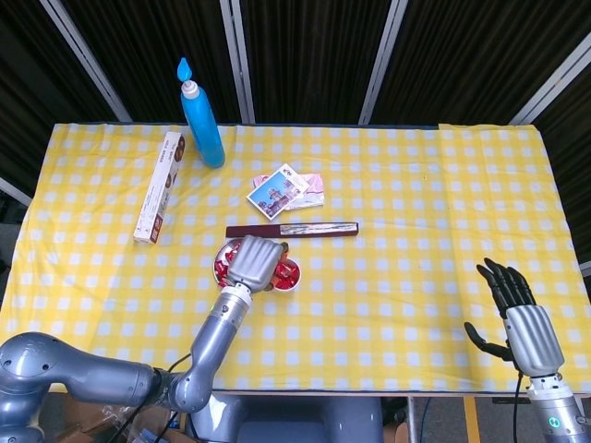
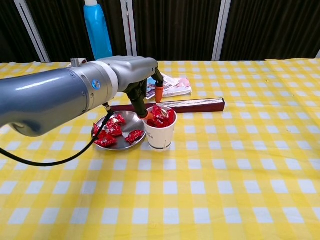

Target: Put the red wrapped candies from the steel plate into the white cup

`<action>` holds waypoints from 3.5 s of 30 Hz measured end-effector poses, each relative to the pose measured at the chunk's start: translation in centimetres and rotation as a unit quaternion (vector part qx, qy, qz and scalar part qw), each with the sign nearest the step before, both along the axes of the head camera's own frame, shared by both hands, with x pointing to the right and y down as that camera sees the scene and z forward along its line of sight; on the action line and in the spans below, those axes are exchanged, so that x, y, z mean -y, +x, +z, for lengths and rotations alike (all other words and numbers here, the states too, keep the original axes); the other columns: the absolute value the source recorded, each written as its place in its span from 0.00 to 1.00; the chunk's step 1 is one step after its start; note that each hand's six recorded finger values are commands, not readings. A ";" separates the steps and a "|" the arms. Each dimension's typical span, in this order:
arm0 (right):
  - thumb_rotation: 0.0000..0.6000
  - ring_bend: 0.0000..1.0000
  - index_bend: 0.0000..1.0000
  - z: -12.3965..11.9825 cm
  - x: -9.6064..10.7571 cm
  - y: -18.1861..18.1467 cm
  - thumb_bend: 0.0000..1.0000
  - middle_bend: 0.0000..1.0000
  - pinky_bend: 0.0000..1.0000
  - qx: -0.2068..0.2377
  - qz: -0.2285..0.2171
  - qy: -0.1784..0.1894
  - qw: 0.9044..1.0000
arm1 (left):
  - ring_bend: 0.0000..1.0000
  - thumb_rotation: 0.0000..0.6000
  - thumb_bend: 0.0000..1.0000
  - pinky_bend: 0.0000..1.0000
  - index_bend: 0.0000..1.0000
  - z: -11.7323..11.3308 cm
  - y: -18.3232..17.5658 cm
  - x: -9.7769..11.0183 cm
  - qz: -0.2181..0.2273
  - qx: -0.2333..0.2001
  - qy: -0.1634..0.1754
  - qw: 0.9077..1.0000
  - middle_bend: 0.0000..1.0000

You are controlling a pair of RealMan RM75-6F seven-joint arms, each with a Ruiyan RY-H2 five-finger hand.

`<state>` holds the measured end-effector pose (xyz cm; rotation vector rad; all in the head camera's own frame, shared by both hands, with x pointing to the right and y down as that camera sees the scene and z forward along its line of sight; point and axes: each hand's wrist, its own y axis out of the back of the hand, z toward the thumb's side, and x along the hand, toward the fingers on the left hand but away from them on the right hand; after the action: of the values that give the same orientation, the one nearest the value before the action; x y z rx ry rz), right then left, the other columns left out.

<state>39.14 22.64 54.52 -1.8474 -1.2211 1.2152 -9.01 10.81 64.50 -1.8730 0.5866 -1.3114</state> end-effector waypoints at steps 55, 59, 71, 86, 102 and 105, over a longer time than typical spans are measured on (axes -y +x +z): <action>1.00 0.00 0.00 0.0 0.2 0.2 0.39 0.00 0.00 0.005 0.006 -0.002 1.000 | 1.00 1.00 0.32 1.00 0.40 7.7 -3.6 -1.1 0.016 0.083 -0.045 0.995 1.00; 1.00 0.00 0.00 0.0 0.2 0.2 0.39 0.00 0.00 0.005 0.006 -0.002 1.000 | 1.00 1.00 0.34 1.00 0.44 8.0 -3.4 -1.4 0.023 0.084 -0.046 0.995 1.00; 1.00 0.00 0.00 0.0 0.1 0.2 0.39 0.00 0.00 0.005 0.007 -0.002 1.000 | 1.00 1.00 0.47 1.00 0.54 7.8 -4.0 -1.3 0.025 0.085 -0.039 0.995 1.00; 1.00 0.00 0.00 0.1 0.1 0.1 0.39 0.00 0.00 0.002 0.005 -0.002 1.000 | 1.00 1.00 0.47 1.00 0.54 1.1 -4.8 1.1 0.017 0.019 0.000 1.000 1.00; 1.00 0.00 0.00 -0.1 0.2 0.2 0.39 0.00 0.00 0.005 0.009 0.001 1.000 | 1.00 1.00 0.44 1.00 0.52 -0.1 1.2 -0.2 0.056 -0.026 0.008 0.998 1.00; 1.00 0.00 0.00 -0.1 0.2 0.2 0.39 0.00 0.00 0.006 0.008 0.001 1.000 | 1.00 1.00 0.43 1.00 0.52 0.3 1.5 -0.5 0.063 -0.013 0.003 0.998 1.00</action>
<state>39.35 22.43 54.40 -1.8497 -1.2462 1.2129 -7.53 11.35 64.75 -1.8926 0.4779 -1.2048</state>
